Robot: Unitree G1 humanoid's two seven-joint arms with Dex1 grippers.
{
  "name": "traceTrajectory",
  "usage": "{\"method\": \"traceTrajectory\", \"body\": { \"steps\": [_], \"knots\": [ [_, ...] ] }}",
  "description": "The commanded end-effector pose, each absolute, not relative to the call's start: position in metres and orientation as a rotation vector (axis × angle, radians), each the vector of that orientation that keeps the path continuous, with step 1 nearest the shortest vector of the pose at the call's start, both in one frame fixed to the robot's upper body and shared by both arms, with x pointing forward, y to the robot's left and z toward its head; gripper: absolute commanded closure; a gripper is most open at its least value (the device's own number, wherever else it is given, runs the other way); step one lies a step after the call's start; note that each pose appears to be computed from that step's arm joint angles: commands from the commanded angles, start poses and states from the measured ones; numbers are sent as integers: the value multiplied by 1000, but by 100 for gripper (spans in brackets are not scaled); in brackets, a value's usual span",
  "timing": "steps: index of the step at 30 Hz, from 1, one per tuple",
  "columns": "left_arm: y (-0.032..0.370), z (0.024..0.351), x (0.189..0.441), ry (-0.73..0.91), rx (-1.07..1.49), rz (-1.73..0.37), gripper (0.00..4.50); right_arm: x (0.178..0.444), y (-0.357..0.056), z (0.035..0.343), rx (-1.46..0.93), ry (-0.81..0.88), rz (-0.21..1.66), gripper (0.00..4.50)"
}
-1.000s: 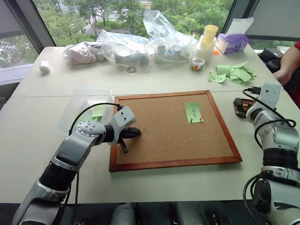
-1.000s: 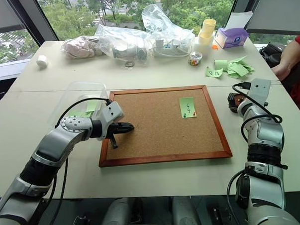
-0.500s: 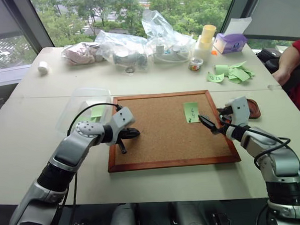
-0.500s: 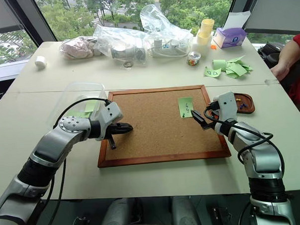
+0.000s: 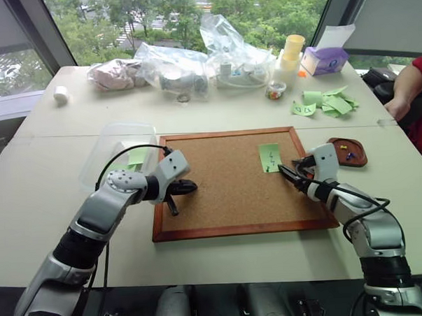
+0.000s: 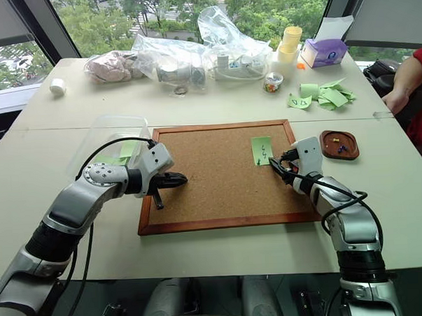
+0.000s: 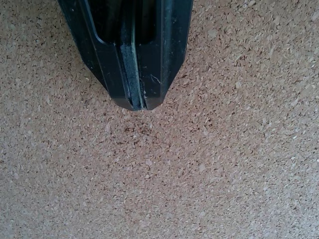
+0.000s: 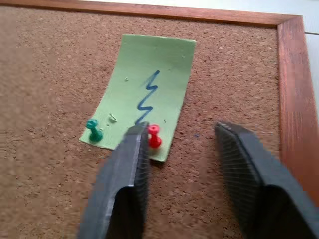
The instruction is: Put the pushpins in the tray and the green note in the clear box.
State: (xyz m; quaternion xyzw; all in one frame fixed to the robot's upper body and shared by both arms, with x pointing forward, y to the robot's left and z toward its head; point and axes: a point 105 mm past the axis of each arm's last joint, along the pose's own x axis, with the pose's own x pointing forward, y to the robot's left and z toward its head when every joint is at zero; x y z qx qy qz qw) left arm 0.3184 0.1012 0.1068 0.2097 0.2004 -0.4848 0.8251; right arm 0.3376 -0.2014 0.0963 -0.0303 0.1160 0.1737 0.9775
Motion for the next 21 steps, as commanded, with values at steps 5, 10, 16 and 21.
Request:
{"method": "traceTrajectory", "body": {
  "steps": [5, 10, 16, 21],
  "knots": [
    [100, 103, 316, 436, 448, -1035, 450, 339, -201, 110, -40, 174, 353, 445],
    [102, 101, 315, 449, 452, -1037, 450, 336, -206, 120, -30, 113, 328, 445],
    [104, 99, 314, 462, 460, -1039, 450, 331, -218, 146, -3, -33, 258, 445],
    [103, 98, 313, 468, 465, -1055, 450, 328, -217, 151, 9, -63, 256, 445]
  ]
}}
